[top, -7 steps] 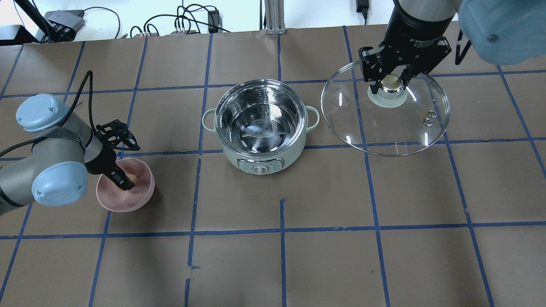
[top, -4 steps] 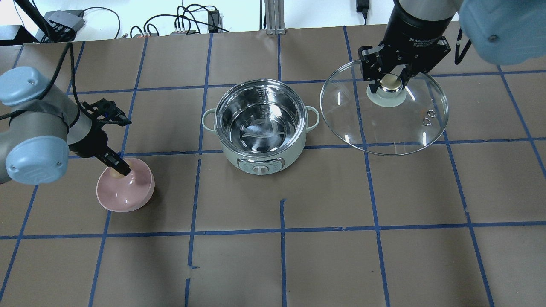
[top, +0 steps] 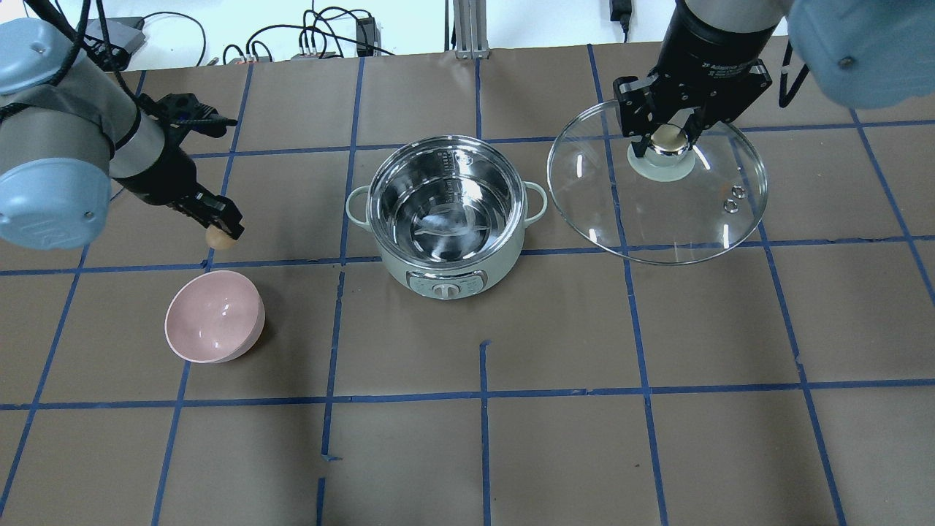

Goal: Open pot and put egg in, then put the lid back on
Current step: 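Lift the egg with the left gripper and carry it over the pot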

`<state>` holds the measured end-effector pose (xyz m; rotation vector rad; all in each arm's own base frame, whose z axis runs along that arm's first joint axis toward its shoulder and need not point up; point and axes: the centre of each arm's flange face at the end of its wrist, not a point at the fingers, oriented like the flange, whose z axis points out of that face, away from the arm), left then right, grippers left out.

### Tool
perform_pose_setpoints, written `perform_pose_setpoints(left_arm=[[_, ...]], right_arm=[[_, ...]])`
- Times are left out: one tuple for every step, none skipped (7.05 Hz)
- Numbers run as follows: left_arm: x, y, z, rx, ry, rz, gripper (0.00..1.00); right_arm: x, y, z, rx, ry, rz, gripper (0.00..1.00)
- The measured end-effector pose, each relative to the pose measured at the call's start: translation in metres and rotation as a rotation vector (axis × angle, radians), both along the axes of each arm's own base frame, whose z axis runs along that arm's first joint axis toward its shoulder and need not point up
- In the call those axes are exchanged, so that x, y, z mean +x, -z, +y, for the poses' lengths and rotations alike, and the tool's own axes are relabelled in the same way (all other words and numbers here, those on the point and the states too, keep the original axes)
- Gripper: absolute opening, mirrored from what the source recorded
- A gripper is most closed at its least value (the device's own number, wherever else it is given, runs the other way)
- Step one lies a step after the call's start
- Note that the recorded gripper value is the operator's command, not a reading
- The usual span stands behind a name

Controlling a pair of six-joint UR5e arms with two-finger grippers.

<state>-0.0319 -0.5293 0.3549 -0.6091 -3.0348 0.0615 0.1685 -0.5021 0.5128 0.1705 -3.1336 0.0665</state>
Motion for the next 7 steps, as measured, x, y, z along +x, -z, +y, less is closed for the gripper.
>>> perform_pose_setpoints(left_arm=[[-0.030,-0.012,-0.008,-0.020,-0.070,0.007,0.07],[-0.059,-0.020,-0.015,-0.033,-0.129,0.025,0.07],[-0.089,-0.025,-0.019,-0.040,-0.175,0.044,0.07],[-0.120,-0.029,-0.023,-0.044,-0.220,0.056,0.07],[-0.148,-0.028,-0.026,-0.049,-0.248,0.064,0.09],[-0.171,-0.022,-0.031,-0.058,-0.268,0.071,0.11],[-0.189,-0.011,-0.034,-0.060,-0.274,0.074,0.12]], right_arm=[[0.000,0.000,0.000,-0.001,-0.001,-0.001,0.12],[0.001,-0.001,0.000,-0.001,-0.001,-0.001,0.12],[0.001,-0.001,0.000,-0.001,0.000,-0.002,0.12],[0.001,-0.001,0.000,-0.001,0.000,-0.002,0.13],[0.001,-0.001,0.000,-0.001,0.000,-0.002,0.13],[0.001,-0.001,0.000,-0.001,0.001,-0.002,0.11],[0.001,-0.001,0.000,-0.002,0.001,-0.001,0.11]])
